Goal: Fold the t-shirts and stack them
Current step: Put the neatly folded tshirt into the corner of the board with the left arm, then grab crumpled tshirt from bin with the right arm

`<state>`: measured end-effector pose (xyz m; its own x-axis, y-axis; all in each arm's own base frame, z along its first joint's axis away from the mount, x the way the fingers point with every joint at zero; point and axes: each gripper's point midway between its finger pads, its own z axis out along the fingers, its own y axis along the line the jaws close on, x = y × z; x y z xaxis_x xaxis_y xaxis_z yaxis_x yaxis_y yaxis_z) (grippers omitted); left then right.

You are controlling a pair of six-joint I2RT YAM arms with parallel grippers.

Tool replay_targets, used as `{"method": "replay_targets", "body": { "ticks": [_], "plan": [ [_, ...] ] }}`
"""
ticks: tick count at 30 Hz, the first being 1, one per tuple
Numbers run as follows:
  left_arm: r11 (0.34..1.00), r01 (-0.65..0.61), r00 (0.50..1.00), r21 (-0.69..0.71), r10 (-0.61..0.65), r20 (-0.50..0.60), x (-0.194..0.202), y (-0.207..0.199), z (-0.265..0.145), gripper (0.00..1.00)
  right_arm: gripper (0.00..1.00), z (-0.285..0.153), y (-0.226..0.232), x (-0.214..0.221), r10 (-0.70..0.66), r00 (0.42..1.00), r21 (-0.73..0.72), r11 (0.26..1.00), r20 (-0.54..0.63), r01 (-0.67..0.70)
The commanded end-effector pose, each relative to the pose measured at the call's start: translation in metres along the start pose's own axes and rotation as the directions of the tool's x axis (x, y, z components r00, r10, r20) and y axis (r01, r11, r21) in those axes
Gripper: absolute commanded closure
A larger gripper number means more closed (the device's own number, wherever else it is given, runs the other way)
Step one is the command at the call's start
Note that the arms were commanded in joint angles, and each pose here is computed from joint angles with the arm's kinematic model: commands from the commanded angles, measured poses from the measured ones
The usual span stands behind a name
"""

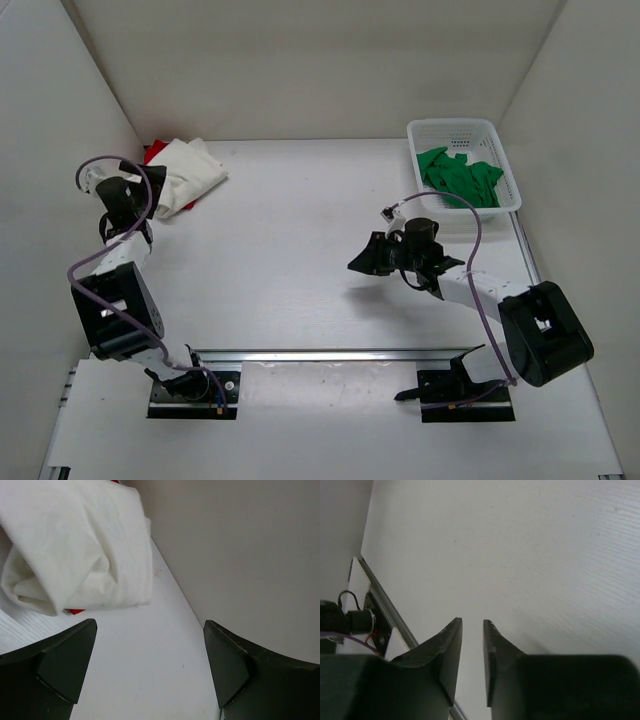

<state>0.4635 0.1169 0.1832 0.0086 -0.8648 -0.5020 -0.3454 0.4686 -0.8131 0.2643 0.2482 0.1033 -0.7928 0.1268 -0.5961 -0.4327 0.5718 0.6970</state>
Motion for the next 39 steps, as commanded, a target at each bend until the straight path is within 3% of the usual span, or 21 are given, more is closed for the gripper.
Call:
{"method": "replay_targets", "body": {
  "ticks": [1, 2, 4, 6, 8, 10, 12, 13, 15, 17, 22, 24, 25, 29, 39],
  "plan": [
    [0.994, -0.107, 0.994, 0.026, 0.107, 0.025, 0.014, -0.024, -0.014, 0.01, 0.81, 0.004, 0.01, -0.038, -0.064, 0.994, 0.036, 0.997, 0.086, 0.061],
    [0.987, -0.157, 0.988, 0.042, 0.158, -0.002, 0.03, -0.035, -0.016, 0.01, 0.98, 0.005, 0.008, -0.05, -0.085, 0.991, 0.065, 0.995, 0.104, 0.079],
    [0.961, -0.256, 0.963, 0.105, 0.262, -0.055, 0.064, -0.063, -0.025, 0.01, 1.0, 0.007, 0.007, -0.074, -0.112, 0.984, 0.112, 0.989, 0.137, 0.097],
    [0.91, -0.328, 0.917, 0.254, 0.371, -0.144, 0.134, -0.108, -0.047, 0.06, 1.0, -0.003, 0.0, -0.123, -0.169, 0.961, 0.216, 0.969, 0.22, 0.122],
    [0.853, -0.359, 0.875, 0.38, 0.449, -0.18, 0.185, -0.138, -0.076, 0.43, 0.99, -0.016, -0.016, -0.159, -0.201, 0.937, 0.322, 0.941, 0.285, 0.104],
    [0.77, -0.358, 0.806, 0.528, 0.541, -0.243, 0.256, -0.158, -0.122, 0.56, 1.0, -0.044, -0.042, -0.202, -0.223, 0.91, 0.433, 0.9, 0.349, 0.055],
    [0.704, -0.357, 0.738, 0.614, 0.615, -0.277, 0.301, -0.157, -0.157, 0.59, 1.0, -0.072, -0.08, -0.227, -0.222, 0.892, 0.542, 0.84, 0.393, -0.03],
    [0.687, -0.342, 0.727, 0.642, 0.626, -0.282, 0.311, -0.16, -0.168, 0.59, 1.0, -0.089, -0.102, -0.23, -0.198, 0.896, 0.582, 0.809, 0.398, -0.08],
    [0.653, -0.296, 0.645, 0.697, 0.675, -0.358, 0.353, -0.133, -0.203, 0.56, 1.0, -0.116, -0.134, -0.249, -0.216, 0.881, 0.655, 0.744, 0.42, -0.13],
    [0.649, -0.252, 0.59, 0.718, 0.691, -0.417, 0.371, -0.113, -0.222, 0.54, 0.95, -0.144, -0.163, -0.259, -0.203, 0.88, 0.699, 0.692, 0.429, -0.181],
    [0.629, -0.19, 0.463, 0.754, 0.734, -0.497, 0.4, -0.067, -0.268, 0.49, 0.62, -0.176, -0.242, -0.266, -0.146, 0.899, 0.773, 0.579, 0.414, -0.261],
    [0.616, -0.169, 0.437, 0.77, 0.747, -0.501, 0.404, -0.06, -0.283, 0.47, 0.58, -0.179, -0.263, -0.266, -0.119, 0.909, 0.794, 0.542, 0.398, -0.276],
    [0.613, -0.17, 0.423, 0.772, 0.753, -0.504, 0.406, -0.053, -0.288, 0.47, 0.57, -0.188, -0.277, -0.263, -0.11, 0.914, 0.827, 0.478, 0.39, -0.295],
    [0.645, -0.141, 0.426, 0.751, 0.725, -0.542, 0.404, -0.035, -0.296, 0.48, 0.52, -0.202, -0.294, -0.265, -0.12, 0.909, 0.856, 0.406, 0.399, -0.322],
    [0.652, -0.136, 0.412, 0.746, 0.722, -0.556, 0.4, -0.024, -0.295, 0.45, 0.49, -0.189, -0.334, -0.276, -0.11, 0.907, 0.871, 0.348, 0.406, -0.347]
  ]
}}
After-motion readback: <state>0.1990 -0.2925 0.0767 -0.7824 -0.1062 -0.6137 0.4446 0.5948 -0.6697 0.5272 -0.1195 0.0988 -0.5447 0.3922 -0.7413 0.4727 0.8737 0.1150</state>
